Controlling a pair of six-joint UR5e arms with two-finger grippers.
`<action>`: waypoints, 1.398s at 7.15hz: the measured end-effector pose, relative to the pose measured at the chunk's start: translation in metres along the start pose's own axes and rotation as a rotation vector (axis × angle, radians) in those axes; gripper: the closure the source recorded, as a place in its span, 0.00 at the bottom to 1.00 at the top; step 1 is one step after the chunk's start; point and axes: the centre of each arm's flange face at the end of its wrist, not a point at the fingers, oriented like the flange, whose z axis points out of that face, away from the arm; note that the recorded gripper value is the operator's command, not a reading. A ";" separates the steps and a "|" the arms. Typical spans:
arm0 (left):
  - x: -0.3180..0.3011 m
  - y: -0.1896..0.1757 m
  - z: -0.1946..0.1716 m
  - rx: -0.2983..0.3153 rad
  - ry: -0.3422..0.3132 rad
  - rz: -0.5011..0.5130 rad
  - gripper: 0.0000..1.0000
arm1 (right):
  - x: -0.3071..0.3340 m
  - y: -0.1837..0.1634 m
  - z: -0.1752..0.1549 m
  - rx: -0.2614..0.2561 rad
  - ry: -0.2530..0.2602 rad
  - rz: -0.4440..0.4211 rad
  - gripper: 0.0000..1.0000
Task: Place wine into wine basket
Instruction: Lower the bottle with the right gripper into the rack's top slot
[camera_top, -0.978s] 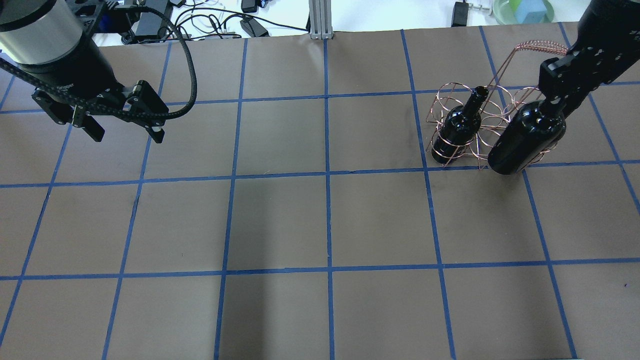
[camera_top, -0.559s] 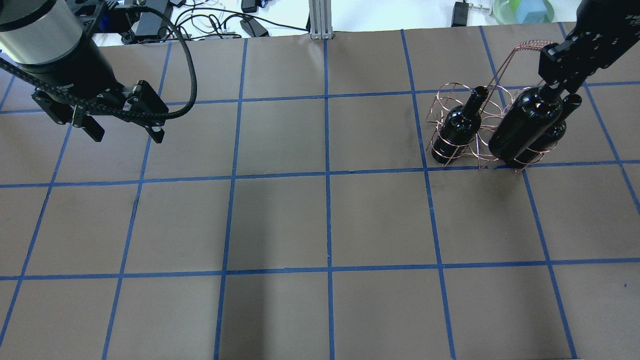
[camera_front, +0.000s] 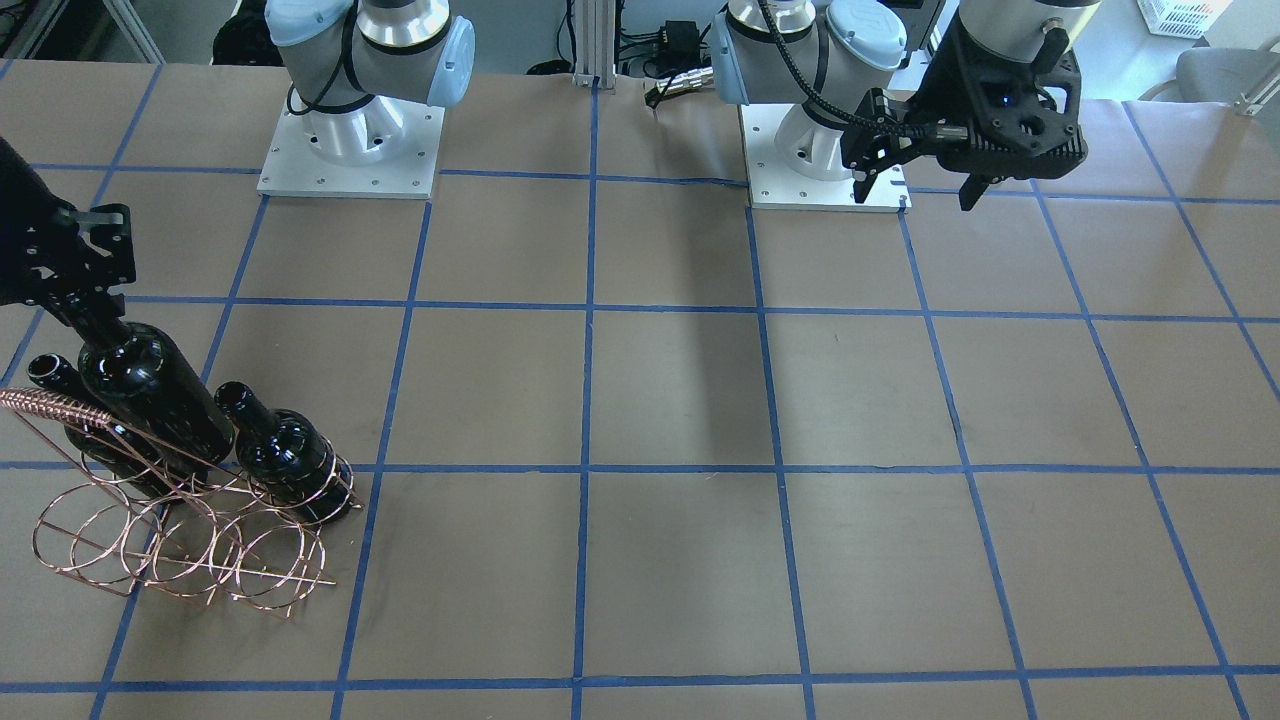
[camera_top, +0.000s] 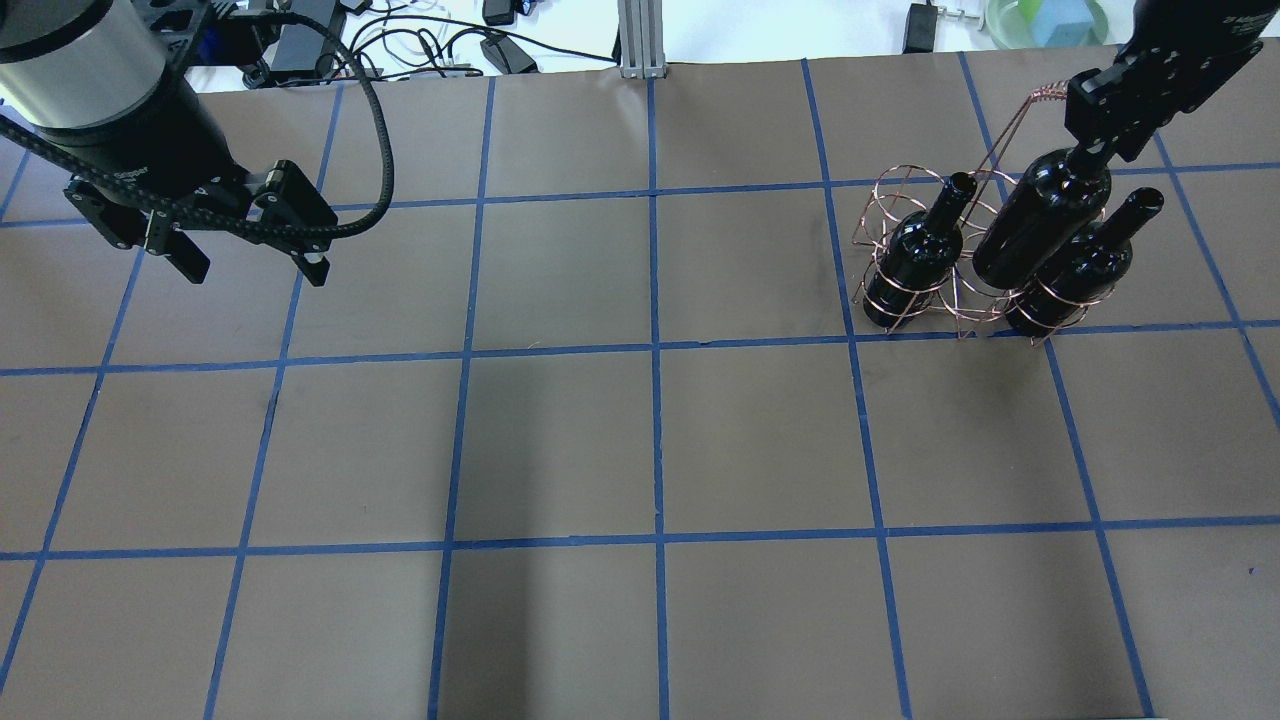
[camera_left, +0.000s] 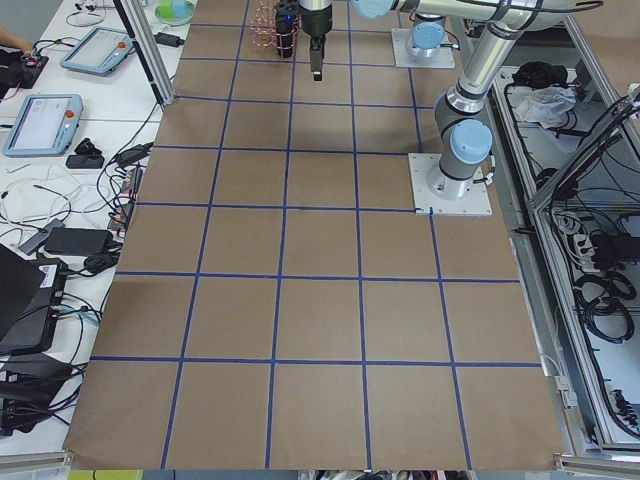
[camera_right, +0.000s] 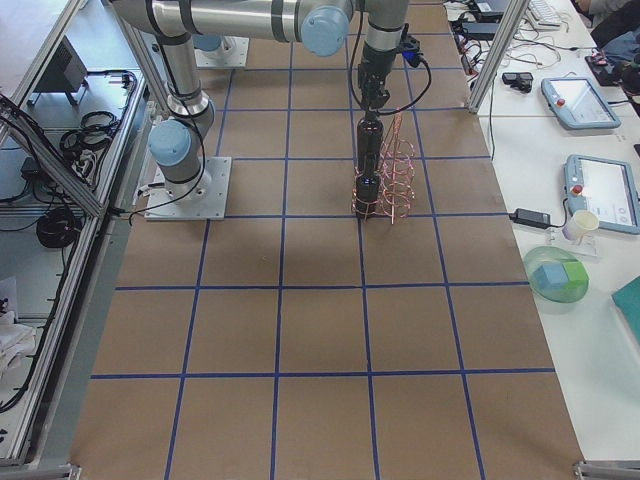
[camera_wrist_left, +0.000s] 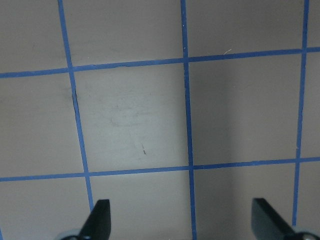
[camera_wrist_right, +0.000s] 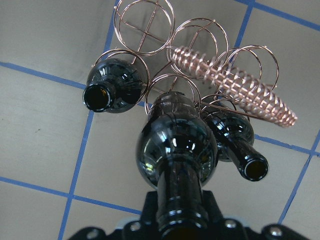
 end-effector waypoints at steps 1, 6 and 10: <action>0.000 0.000 0.000 0.000 0.000 0.000 0.00 | 0.002 -0.004 0.000 0.005 0.002 -0.001 1.00; 0.000 0.000 0.000 0.000 0.000 0.000 0.00 | 0.008 -0.020 0.012 0.009 -0.008 -0.007 1.00; 0.000 0.000 0.000 0.000 0.000 0.000 0.00 | 0.007 -0.020 0.017 -0.017 -0.018 -0.009 1.00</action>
